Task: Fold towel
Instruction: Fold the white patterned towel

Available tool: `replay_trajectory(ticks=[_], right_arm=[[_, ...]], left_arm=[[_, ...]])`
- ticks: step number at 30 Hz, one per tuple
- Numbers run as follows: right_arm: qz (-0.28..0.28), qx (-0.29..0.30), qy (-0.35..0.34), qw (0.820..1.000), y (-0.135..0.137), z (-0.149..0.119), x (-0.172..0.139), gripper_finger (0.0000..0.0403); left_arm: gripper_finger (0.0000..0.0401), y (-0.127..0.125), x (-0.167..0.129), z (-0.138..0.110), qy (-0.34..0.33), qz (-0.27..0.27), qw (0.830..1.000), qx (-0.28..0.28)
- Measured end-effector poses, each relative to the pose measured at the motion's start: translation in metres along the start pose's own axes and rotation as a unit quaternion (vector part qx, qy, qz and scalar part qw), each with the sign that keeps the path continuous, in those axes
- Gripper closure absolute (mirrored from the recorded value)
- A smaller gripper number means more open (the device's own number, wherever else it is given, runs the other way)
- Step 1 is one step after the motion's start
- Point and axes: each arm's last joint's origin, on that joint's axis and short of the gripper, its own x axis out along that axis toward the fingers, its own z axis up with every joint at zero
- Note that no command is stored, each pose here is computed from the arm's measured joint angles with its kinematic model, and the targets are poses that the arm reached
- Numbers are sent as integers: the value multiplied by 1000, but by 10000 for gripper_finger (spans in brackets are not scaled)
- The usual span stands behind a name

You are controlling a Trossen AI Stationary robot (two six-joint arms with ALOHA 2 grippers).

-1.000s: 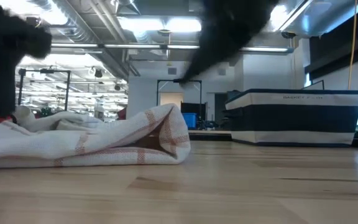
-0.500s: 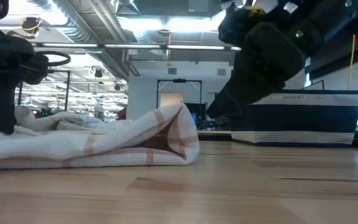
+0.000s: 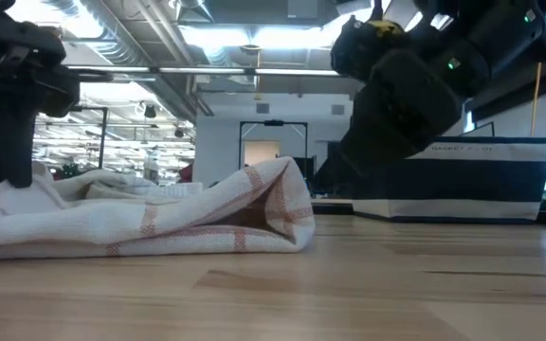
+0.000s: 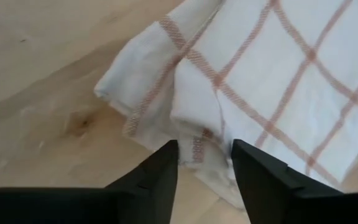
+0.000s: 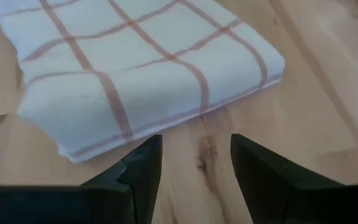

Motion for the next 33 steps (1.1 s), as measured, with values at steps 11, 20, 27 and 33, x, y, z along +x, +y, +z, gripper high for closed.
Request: replay_trajectory(ticks=[11,20,27,33], right_arm=[[12,1,3,1000,2,-3,5,210],[65,-21,12,998,6,-3,5,210],[169,-66,-5,983,22,0,-1,210],[230,-128,-74,962,48,-2,-6,210]], left_arm=[[307,3,5,2,-31,16,999,18],[390,-3,-3,5,-42,29,997,50],[397,-3,-12,9,-72,76,992,76],[394,-1,-12,11,-95,83,989,75]])
